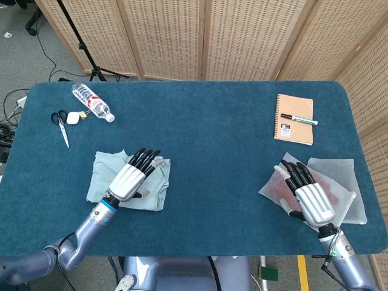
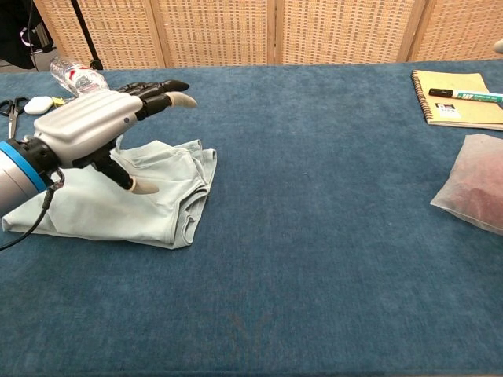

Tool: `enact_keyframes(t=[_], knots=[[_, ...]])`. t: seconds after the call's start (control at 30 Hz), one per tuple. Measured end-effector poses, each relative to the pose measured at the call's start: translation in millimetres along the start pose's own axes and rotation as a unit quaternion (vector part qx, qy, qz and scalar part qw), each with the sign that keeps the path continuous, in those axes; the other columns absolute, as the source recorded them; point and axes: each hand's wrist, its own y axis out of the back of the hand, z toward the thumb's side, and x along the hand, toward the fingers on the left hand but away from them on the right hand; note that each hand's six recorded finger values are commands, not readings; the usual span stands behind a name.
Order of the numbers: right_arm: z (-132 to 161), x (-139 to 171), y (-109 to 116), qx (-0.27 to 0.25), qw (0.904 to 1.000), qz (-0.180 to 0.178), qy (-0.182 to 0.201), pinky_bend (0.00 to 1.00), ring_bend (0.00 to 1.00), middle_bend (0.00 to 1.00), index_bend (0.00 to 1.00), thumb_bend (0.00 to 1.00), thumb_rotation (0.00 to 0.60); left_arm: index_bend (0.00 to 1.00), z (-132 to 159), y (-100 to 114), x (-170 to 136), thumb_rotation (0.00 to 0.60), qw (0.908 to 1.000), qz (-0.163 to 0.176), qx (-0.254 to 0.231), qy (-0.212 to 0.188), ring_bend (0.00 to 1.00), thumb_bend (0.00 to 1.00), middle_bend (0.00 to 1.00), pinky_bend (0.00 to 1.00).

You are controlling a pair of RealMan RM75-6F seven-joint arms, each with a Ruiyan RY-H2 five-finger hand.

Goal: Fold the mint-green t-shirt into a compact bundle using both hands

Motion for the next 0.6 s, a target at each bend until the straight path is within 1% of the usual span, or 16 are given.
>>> enact_keyframes(t=[0.13, 0.2, 0.27, 0.3, 0.37, 0.47, 0.53, 0.6], knots=[[1, 0, 0, 0.000, 1.0000, 0.001, 0.001, 0.00, 0.00, 0.00, 0.00, 0.44, 0.600, 0.00, -13, 4, -8, 0.600, 0.9974, 0.004, -0.067, 0.025, 0.00, 0.00, 0.00, 0.00], [1, 1, -1, 0.000, 1.0000, 0.001, 0.001, 0.00, 0.00, 0.00, 0.00, 0.44, 0.600, 0.00, -22, 4, -13, 0.600, 0.9937, 0.005, -0.104, 0.042, 0.00, 0.00, 0.00, 0.00], [1, 1, -1, -0.001, 1.0000, 0.002, 0.002, 0.00, 0.00, 0.00, 0.00, 0.44, 0.600, 0.00, -33, 2, -18, 0.600, 0.9895, 0.004, -0.130, 0.062, 0.00, 0.00, 0.00, 0.00], [1, 1, -1, -0.001, 1.0000, 0.001, 0.002, 0.00, 0.00, 0.00, 0.00, 0.44, 0.600, 0.00, -38, 1, -20, 0.600, 0.9885, 0.003, -0.134, 0.069, 0.00, 0.00, 0.00, 0.00], [2, 1, 0, -0.002, 1.0000, 0.001, 0.003, 0.00, 0.00, 0.00, 0.00, 0.44, 0.600, 0.00, -50, -2, -23, 0.600, 0.9886, -0.001, -0.128, 0.080, 0.00, 0.00, 0.00, 0.00], [2, 1, 0, -0.002, 1.0000, 0.000, 0.004, 0.00, 0.00, 0.00, 0.00, 0.44, 0.600, 0.00, -57, -6, -25, 0.600, 0.9881, -0.008, -0.126, 0.088, 0.00, 0.00, 0.00, 0.00], [2, 1, 1, -0.003, 1.0000, -0.001, 0.004, 0.00, 0.00, 0.00, 0.00, 0.44, 0.600, 0.00, -60, -9, -25, 0.600, 0.9855, -0.012, -0.142, 0.092, 0.00, 0.00, 0.00, 0.00], [2, 2, 1, -0.003, 1.0000, 0.000, 0.004, 0.00, 0.00, 0.00, 0.00, 0.44, 0.600, 0.00, -64, -13, -25, 0.600, 0.9810, -0.014, -0.169, 0.095, 0.00, 0.00, 0.00, 0.00]])
